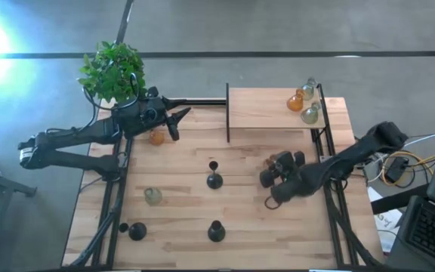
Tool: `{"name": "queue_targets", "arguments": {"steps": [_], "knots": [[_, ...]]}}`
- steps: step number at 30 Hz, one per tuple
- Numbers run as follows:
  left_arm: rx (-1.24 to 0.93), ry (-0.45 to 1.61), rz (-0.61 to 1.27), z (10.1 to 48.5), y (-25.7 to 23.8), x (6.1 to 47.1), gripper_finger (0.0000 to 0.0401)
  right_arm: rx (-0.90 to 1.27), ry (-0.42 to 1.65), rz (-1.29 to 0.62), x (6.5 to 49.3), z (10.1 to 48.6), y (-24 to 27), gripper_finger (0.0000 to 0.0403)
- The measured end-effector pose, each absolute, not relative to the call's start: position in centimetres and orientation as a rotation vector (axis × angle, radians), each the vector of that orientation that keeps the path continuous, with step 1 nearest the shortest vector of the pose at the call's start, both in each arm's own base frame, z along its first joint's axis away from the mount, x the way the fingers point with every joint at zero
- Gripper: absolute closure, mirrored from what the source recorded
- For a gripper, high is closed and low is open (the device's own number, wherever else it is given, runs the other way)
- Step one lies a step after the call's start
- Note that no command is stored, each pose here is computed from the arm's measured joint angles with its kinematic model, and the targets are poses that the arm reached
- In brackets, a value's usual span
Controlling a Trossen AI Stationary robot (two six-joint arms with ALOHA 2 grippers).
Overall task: Pick & Place candle stick holders
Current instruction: Put the bottom orange glass candle holder on the shelf
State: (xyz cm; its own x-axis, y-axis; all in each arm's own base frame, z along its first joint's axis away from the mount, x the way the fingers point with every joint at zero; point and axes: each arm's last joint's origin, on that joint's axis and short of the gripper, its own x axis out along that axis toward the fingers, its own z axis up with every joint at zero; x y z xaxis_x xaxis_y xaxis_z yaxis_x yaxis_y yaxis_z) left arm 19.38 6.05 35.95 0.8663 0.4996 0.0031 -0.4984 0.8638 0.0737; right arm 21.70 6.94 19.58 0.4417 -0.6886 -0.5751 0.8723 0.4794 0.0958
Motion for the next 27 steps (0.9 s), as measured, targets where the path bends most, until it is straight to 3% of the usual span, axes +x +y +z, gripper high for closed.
{"name": "queue_targets", "arguments": {"steps": [6,10,19,27], "knots": [[0.073,0.018,0.528,35.9,6.1,19.4,0.0247,0.256,0.438,-0.888,23.5,27.4,3.8,0.0283],[0.073,0.017,0.530,35.9,6.1,19.4,0.0247,0.184,0.417,-0.938,24.1,30.6,0.6,0.0283],[0.073,0.018,0.530,35.9,6.1,19.4,0.0247,0.309,0.480,-0.893,26.1,32.4,-6.9,0.0283],[0.073,0.020,0.530,35.9,6.1,19.4,0.0247,0.234,0.502,-0.907,28.9,33.1,-11.0,0.0283]]}}
